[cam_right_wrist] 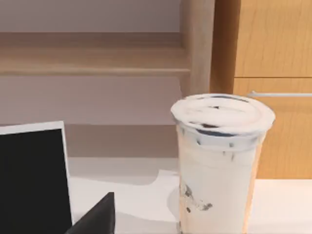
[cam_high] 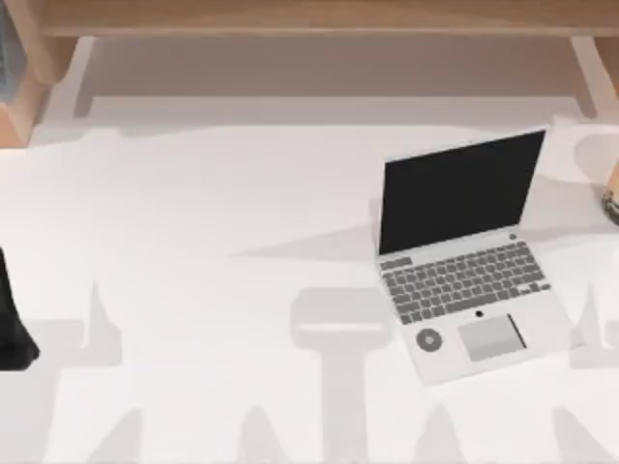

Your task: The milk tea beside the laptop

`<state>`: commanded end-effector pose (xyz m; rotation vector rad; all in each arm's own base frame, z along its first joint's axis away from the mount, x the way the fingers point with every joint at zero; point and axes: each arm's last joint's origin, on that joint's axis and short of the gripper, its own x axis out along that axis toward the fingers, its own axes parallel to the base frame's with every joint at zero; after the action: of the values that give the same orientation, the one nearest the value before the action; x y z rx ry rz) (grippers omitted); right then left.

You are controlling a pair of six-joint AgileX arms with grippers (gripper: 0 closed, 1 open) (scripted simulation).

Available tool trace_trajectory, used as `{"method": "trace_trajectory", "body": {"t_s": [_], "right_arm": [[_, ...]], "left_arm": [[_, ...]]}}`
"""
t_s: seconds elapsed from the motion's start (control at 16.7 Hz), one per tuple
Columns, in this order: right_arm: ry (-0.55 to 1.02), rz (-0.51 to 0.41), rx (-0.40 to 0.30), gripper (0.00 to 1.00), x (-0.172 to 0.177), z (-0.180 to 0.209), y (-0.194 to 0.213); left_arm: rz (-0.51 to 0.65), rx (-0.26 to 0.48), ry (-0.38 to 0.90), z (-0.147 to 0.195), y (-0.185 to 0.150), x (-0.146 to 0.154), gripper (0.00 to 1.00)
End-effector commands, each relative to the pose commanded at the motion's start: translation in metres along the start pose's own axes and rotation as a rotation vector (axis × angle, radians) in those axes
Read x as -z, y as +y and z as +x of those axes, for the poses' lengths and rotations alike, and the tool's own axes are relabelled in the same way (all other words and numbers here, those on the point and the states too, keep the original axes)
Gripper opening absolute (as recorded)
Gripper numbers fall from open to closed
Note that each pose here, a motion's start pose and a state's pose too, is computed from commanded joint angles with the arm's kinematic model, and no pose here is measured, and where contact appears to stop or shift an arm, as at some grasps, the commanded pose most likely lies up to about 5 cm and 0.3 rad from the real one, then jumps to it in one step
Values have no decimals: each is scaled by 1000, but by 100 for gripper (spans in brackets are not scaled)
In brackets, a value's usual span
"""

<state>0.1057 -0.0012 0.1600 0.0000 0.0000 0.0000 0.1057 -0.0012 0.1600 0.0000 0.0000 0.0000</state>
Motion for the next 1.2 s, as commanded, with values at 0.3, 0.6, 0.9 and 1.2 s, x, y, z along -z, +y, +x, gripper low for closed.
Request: {"method": "trace_trajectory", "body": {"t_s": [0.3,0.6,0.9,1.2], "right_arm": [[-13,-2,3,100,-6,3,0],[-44,-10,13,100,-22,25,-3],[7,-13,20,100,-13,70,-8],[88,-9,23,100,27,109,-15]], "left_arm": [[0,0,0,0,0,0,100],[0,0,0,0,0,0,100],[0,0,0,0,0,0,100],[0,0,0,0,0,0,100]]}}
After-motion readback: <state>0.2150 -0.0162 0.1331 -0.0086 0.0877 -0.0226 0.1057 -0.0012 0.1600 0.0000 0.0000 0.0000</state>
